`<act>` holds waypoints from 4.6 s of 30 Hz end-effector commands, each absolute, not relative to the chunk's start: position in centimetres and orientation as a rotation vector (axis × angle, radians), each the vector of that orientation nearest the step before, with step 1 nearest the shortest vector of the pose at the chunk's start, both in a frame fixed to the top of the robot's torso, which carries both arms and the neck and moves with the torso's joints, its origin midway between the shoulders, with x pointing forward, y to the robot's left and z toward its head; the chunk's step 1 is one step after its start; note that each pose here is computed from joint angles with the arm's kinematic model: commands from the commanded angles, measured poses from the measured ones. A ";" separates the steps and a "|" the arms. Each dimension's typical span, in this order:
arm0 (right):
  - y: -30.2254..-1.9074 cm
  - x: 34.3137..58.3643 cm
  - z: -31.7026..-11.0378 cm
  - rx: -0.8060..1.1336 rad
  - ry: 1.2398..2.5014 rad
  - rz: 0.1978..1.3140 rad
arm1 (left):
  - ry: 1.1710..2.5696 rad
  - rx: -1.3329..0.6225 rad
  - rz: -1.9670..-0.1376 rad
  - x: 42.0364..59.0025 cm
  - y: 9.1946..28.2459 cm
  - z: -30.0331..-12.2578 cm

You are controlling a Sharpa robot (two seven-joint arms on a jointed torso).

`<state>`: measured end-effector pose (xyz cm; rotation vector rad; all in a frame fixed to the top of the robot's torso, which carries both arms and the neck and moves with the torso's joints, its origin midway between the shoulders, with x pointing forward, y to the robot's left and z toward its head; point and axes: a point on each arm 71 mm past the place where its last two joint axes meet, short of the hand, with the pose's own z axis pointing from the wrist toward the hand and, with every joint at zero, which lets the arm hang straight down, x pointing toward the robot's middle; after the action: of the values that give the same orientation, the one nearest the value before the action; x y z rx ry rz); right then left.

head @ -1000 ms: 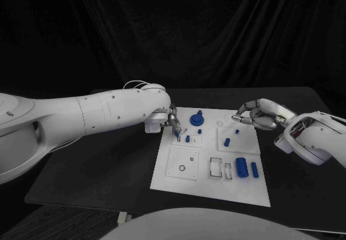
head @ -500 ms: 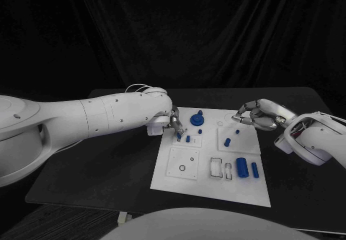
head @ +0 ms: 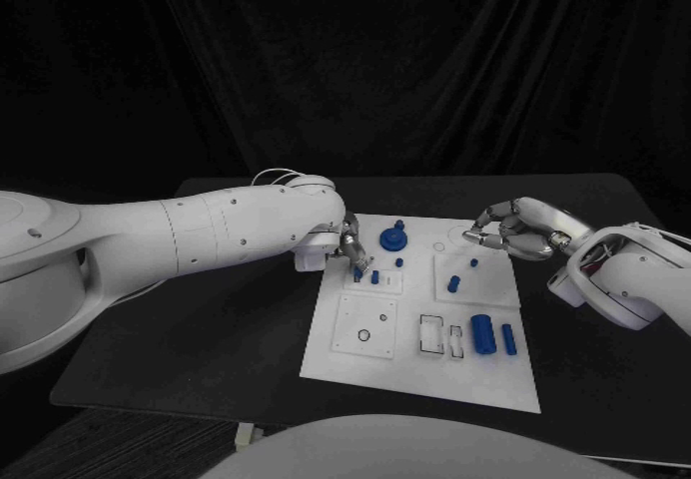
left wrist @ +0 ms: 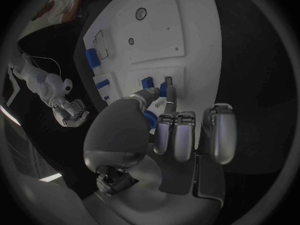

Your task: Assemble the parts on the task board

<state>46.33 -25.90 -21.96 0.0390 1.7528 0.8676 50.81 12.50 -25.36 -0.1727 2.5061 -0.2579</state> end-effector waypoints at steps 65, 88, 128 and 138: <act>-26.1 46.3 -22.2 0.049 1.758 0.855 | 2.618 -0.113 -0.175 50.1 13.3 -26.8; -26.2 46.3 -22.2 0.053 1.761 0.851 | 2.561 -0.153 -0.264 50.4 13.5 -26.7; -26.9 46.3 -22.3 0.064 1.759 0.833 | 2.046 -0.120 -0.895 52.1 14.4 -19.3; -26.9 45.9 -21.6 0.043 1.689 0.869 | 1.753 0.346 -1.000 53.0 12.2 -19.8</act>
<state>46.00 -26.89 -21.95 0.0505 1.7393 0.8558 53.66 13.11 -20.34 0.0566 1.9411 -0.9398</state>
